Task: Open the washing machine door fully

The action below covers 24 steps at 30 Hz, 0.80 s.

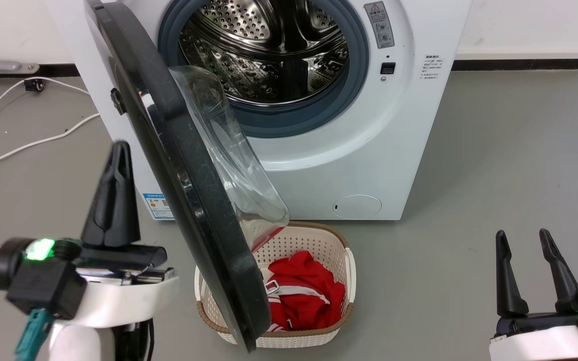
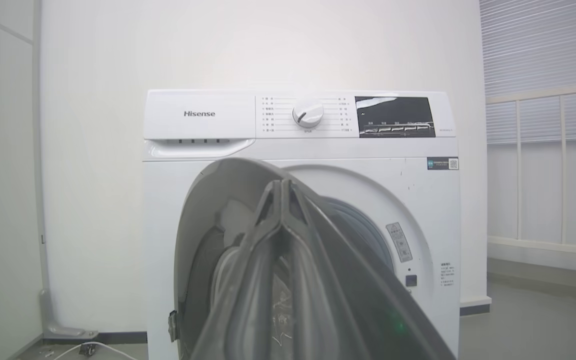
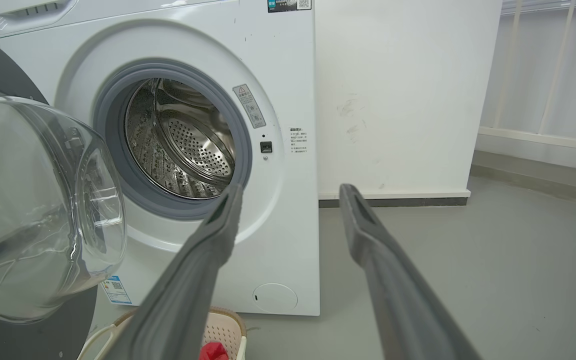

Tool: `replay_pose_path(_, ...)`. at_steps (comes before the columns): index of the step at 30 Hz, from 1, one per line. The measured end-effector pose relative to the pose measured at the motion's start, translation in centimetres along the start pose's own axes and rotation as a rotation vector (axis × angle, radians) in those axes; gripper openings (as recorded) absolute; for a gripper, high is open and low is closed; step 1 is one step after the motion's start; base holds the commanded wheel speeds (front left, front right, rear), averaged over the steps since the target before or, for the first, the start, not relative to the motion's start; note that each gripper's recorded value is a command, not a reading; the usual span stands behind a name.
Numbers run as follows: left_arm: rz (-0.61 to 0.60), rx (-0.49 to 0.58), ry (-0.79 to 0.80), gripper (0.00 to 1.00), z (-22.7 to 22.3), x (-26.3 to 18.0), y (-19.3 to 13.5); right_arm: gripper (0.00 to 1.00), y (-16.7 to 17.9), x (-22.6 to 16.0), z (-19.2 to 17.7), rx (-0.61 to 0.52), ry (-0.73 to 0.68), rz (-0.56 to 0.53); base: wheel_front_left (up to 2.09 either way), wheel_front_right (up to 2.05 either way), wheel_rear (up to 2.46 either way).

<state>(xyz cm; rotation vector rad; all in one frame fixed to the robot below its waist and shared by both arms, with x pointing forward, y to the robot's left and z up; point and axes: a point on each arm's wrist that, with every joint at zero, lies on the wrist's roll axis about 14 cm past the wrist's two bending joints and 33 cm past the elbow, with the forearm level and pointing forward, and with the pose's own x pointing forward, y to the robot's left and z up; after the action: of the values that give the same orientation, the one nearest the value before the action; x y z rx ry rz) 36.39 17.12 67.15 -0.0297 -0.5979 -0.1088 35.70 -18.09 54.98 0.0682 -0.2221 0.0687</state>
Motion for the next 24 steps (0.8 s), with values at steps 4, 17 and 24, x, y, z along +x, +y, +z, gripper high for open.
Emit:
replay_pose_path(4,-0.029,0.033,-0.173,0.00,5.3,1.3,-0.8,1.00,0.0,0.0,-0.1,0.003,0.004,-0.002,0.00,0.00,0.00)
replay_pose_path(17,-0.319,-0.053,-0.363,0.00,11.4,0.0,-9.6,1.00,-0.3,-0.3,-0.3,0.018,0.010,-0.013,0.00,0.00,0.00)
replay_pose_path(24,-0.482,-0.194,-0.009,0.00,2.6,-4.8,-14.5,1.00,-0.3,-0.3,-0.4,0.021,0.013,-0.013,0.00,0.00,0.00)
